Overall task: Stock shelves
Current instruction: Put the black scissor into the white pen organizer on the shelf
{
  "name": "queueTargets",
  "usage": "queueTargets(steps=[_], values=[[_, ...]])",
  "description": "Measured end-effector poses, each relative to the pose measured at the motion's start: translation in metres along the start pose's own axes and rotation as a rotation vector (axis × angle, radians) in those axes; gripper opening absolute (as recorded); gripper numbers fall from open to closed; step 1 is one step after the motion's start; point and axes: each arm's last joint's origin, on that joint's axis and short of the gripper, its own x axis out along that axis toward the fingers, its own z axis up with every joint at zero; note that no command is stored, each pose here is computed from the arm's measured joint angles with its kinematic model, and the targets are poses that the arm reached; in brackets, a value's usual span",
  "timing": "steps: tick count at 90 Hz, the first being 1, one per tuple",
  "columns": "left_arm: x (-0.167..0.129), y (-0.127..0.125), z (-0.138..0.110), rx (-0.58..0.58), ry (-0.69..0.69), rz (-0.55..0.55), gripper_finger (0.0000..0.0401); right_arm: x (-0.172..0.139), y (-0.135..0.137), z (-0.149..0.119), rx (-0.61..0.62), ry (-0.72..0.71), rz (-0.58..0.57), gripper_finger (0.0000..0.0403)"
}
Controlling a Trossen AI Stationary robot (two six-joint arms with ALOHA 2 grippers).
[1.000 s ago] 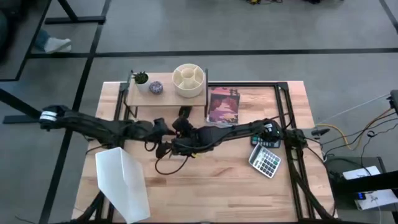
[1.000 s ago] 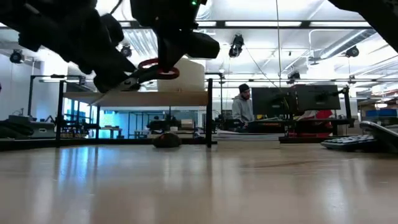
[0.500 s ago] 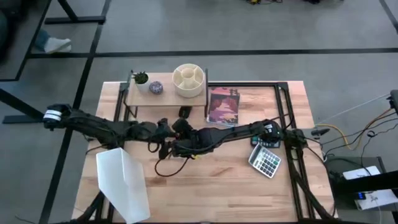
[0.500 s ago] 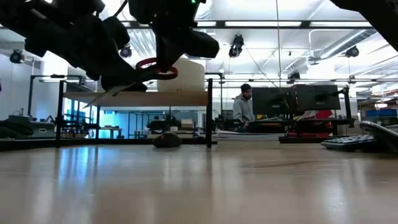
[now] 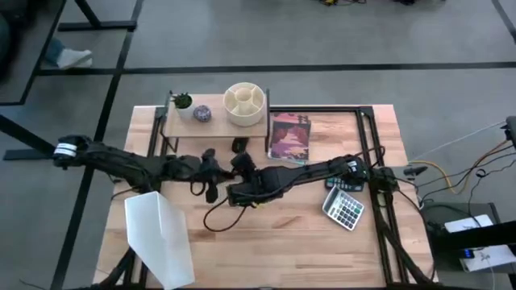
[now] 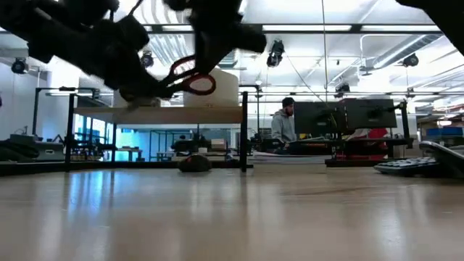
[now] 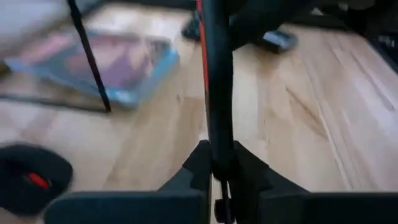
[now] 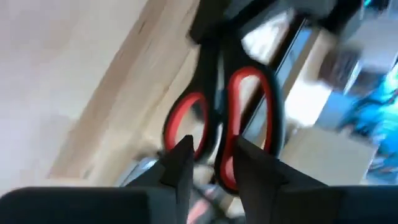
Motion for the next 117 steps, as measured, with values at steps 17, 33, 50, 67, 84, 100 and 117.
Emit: queueTargets(steps=[17, 33, 50, 67, 84, 100, 117], values=[[-0.014, 0.000, 0.008, 0.055, -0.058, -0.042, 0.0006, -0.035, -0.030, -0.040, 0.312, -0.072, 0.209, 0.0108], [-0.026, 0.001, 0.016, 0.065, -0.116, -0.037, 0.0006, -0.054, -0.038, -0.059, 0.391, -0.085, 0.239, 0.0109], [-0.038, 0.002, 0.023, 0.080, -0.182, -0.044, 0.0005, -0.073, -0.047, -0.075, 0.475, -0.123, 0.257, 0.0124], [-0.057, -0.001, 0.035, 0.117, -0.317, -0.185, 0.0004, -0.066, -0.035, -0.069, 0.470, -0.148, 0.279, 0.0144], [-0.071, -0.004, 0.045, 0.163, -0.443, -0.294, 0.0004, -0.033, -0.009, -0.047, 0.406, -0.320, 0.314, 0.0127], [-0.075, -0.004, 0.049, 0.183, -0.493, -0.301, 0.0004, -0.004, 0.000, -0.020, 0.456, -0.620, 0.232, 0.0082], [-0.079, -0.004, 0.051, 0.251, -0.545, -0.303, 0.0004, 0.003, -0.002, -0.006, 0.495, -0.828, 0.099, 0.0028]])
